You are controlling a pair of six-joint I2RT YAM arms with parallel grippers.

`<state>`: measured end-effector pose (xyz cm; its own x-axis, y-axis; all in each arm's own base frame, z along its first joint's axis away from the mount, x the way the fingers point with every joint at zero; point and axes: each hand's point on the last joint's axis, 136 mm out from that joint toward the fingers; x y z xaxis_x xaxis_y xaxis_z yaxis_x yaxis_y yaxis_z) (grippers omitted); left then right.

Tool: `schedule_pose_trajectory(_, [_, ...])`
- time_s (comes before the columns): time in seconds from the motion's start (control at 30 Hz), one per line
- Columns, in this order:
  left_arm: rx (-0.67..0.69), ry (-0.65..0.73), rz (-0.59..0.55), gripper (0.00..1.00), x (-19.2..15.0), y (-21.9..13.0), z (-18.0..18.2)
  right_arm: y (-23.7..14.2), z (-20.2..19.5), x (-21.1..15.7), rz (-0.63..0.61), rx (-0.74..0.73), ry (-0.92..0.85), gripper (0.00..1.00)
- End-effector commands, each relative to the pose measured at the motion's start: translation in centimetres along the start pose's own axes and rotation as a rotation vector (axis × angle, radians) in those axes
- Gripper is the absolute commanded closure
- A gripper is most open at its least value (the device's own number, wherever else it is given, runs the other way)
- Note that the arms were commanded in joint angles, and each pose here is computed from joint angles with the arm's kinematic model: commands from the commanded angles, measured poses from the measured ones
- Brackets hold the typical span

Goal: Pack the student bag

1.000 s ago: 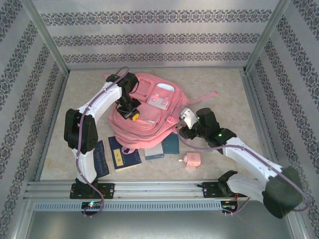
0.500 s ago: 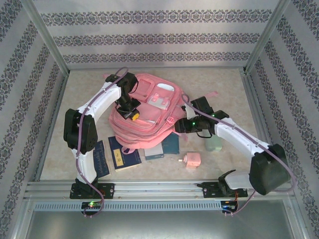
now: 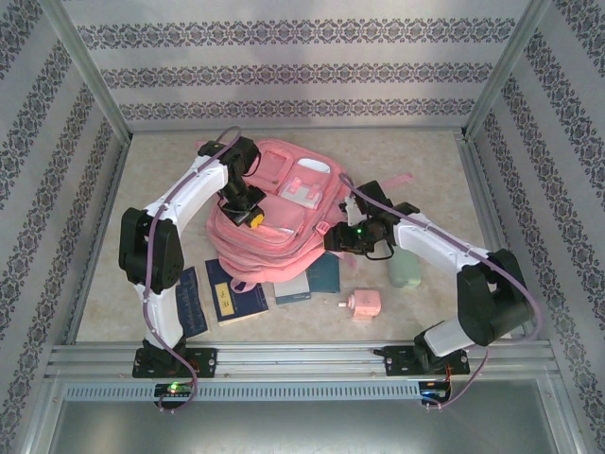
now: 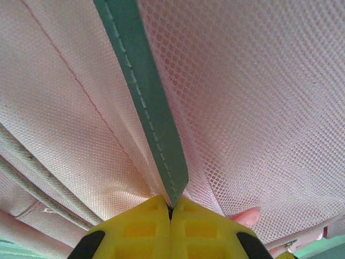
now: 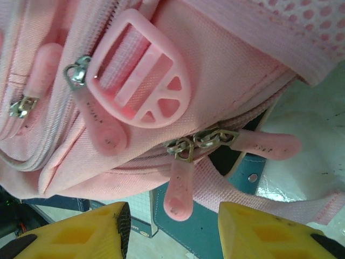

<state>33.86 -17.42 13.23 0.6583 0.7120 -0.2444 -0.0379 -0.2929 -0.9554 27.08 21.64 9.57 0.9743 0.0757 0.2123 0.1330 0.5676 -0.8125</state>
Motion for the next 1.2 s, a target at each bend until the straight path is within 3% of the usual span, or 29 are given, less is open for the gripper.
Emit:
schedule_pose_trajectory(0.0, [-0.019,-0.013,0.024,1.0,-0.8,-1.0,0.4,0.1,0.5,1.2,-0.015,0.028,0.019,0.53])
schedule_pose_trajectory(0.17, [-0.017,-0.018,0.028,1.0,-0.8,-0.8,0.5,0.9,0.1,1.3,-0.005,0.026,0.037,0.58])
schedule_pose_trajectory(0.4, [-0.01,-0.017,0.029,1.0,-0.8,-0.6,0.6,0.9,-0.4,1.8,-0.021,0.06,0.076,0.75])
schedule_pose_trajectory(0.8, [-0.035,-0.043,0.016,1.0,-0.5,-1.3,-0.2,-0.6,-0.6,-0.3,0.002,0.026,-0.008,0.93])
schedule_pose_trajectory(0.93, [-0.047,-0.053,0.013,1.0,-0.4,-1.7,-0.6,-1.0,-0.6,-0.8,0.0,-0.043,-0.103,0.92])
schedule_pose_trajectory(1.17, [-0.087,-0.092,0.018,1.0,-0.7,-2.5,-1.5,-1.4,1.3,-1.8,-0.041,-0.152,-0.424,0.92])
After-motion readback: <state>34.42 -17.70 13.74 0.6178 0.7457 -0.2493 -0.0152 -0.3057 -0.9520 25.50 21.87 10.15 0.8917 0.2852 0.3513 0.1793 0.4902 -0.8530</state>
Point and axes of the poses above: each hand's point on the last joint's axis, 136 mm out from that joint toward the fingers, its own y axis out along the fingers, its own z axis along the line the jaws close on, x = y × z, and after that the axes turned 4 degrees about -y, right-handed
